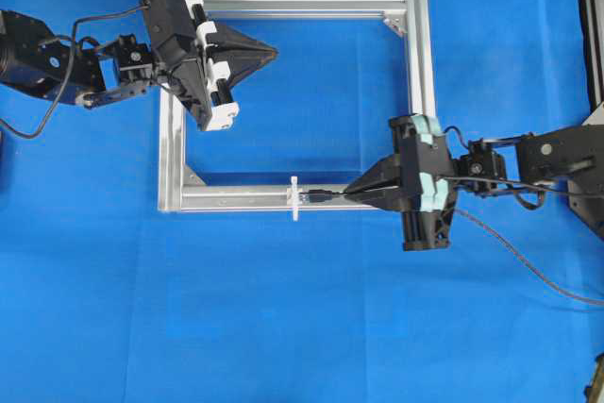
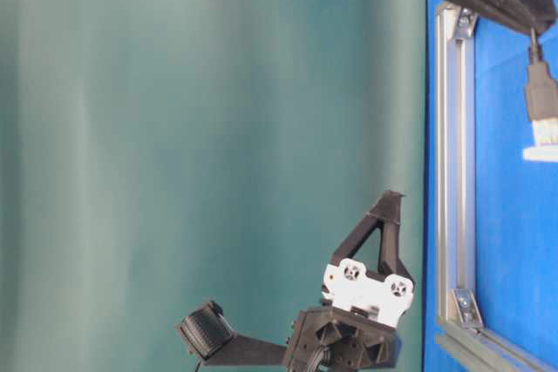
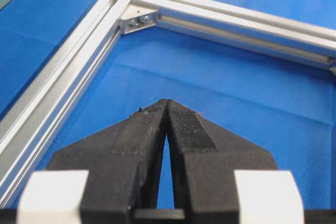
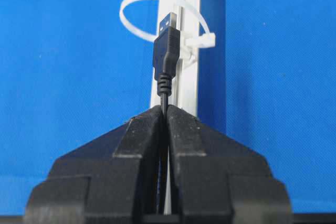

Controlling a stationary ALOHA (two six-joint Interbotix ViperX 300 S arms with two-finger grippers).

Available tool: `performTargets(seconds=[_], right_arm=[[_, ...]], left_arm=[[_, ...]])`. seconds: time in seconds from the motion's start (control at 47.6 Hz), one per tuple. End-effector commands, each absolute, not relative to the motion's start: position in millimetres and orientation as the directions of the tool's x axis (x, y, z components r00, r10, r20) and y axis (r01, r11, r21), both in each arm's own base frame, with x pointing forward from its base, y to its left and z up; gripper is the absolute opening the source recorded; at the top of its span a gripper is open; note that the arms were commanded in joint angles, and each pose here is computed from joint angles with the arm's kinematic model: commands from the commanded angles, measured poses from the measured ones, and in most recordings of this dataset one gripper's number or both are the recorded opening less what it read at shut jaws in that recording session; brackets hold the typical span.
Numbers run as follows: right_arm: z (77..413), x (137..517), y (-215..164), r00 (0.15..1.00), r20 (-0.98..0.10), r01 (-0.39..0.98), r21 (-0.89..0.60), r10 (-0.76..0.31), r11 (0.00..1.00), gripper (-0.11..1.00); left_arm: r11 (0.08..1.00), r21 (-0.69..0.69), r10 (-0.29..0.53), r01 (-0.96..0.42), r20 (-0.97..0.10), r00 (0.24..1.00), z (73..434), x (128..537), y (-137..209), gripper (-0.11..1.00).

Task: Insert the wire through the string loop located in the center.
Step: 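Carry the plug with the right gripper toward the white zip-tie loop, then push the USB plug leftward through the zip-tie loop with the right gripper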

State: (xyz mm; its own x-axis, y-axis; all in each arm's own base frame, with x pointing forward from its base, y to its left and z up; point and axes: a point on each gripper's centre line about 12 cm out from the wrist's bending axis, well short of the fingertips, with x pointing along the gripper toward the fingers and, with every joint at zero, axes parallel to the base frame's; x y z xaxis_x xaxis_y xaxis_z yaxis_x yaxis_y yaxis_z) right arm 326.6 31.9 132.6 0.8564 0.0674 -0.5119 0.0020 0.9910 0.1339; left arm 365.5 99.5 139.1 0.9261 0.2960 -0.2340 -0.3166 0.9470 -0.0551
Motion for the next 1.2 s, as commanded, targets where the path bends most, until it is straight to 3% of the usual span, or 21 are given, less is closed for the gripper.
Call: performTargets(seconds=[0.0, 0.567, 1.176], right_arm=[[143, 338, 32, 0.876, -0.477, -0.001, 0.137, 0.067, 0.991, -0.02], [134, 384, 37, 0.877, -0.476, -0.008, 0.129, 0.069, 0.992, -0.02], [130, 389, 38, 0.874, -0.481, -0.007, 0.129, 0.069, 0.992, -0.02]], left_arm=[[0.949, -0.056, 0.294, -0.309, -0.192, 0.936, 154, 367, 98, 0.00], [0.949, -0.056, 0.295, -0.311, -0.194, 0.936, 153, 366, 99, 0.00], [0.951, -0.063, 0.286, -0.303, -0.197, 0.938, 153, 366, 95, 0.00]])
